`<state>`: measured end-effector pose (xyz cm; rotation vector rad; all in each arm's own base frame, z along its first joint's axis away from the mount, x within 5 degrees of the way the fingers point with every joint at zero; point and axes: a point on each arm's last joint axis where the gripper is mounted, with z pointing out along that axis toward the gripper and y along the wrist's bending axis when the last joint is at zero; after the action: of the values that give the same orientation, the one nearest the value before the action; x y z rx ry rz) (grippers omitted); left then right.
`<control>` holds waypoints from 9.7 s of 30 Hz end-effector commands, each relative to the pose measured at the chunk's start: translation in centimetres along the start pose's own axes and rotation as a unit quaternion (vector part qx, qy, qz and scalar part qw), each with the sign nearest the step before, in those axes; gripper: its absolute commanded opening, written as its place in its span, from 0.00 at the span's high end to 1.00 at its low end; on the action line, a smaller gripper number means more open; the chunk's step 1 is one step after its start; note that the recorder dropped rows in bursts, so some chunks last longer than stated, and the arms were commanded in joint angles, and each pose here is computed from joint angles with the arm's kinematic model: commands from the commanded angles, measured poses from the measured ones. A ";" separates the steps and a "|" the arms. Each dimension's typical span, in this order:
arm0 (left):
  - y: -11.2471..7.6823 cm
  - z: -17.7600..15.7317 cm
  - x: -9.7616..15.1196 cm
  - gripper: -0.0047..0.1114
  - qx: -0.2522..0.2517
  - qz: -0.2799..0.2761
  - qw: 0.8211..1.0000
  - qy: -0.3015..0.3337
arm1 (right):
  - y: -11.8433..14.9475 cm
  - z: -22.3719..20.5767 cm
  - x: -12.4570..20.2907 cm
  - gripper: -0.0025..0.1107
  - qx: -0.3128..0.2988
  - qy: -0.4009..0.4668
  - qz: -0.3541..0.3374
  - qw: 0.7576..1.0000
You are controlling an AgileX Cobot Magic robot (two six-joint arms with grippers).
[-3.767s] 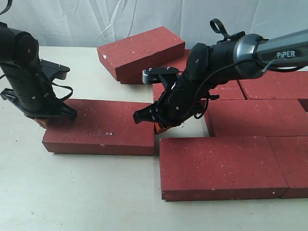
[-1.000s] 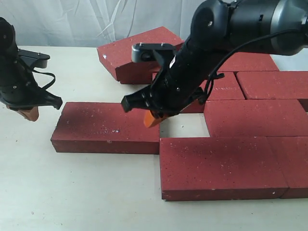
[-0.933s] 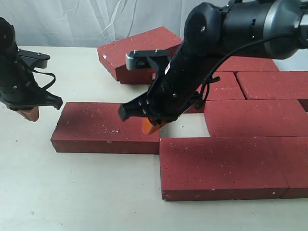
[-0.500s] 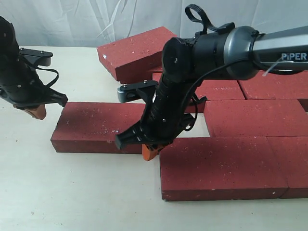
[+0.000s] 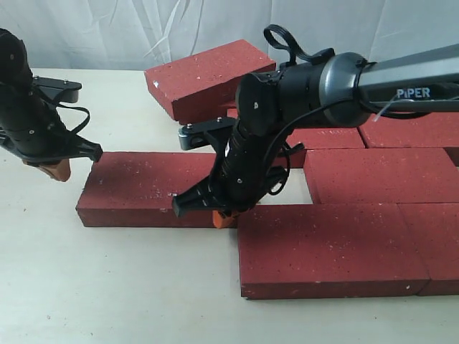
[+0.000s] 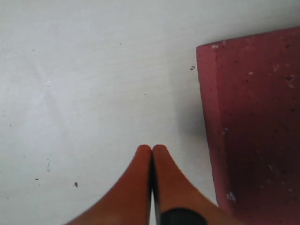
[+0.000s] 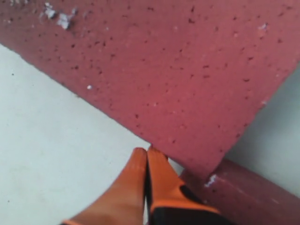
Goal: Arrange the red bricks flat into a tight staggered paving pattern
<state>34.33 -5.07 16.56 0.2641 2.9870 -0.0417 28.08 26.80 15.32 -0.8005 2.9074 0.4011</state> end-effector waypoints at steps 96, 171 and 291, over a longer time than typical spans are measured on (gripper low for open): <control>-8.8 5.5 -0.3 0.96 0.173 -0.015 0.985 0.021 | -1.9 -7.1 0.3 0.99 0.034 -0.041 0.007 0.999; -16.9 3.9 -10.8 0.96 0.175 -0.036 0.983 -0.041 | -16.1 -10.5 1.0 0.99 0.069 -0.075 0.192 0.976; -1.0 -2.6 -11.2 0.96 0.120 -0.143 0.974 -0.132 | -18.4 -8.1 -12.5 0.99 -0.132 -0.121 0.083 0.980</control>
<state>45.33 -8.26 20.08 -0.1994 2.6909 -0.4775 48.81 15.30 20.39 -0.4383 2.6982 0.8144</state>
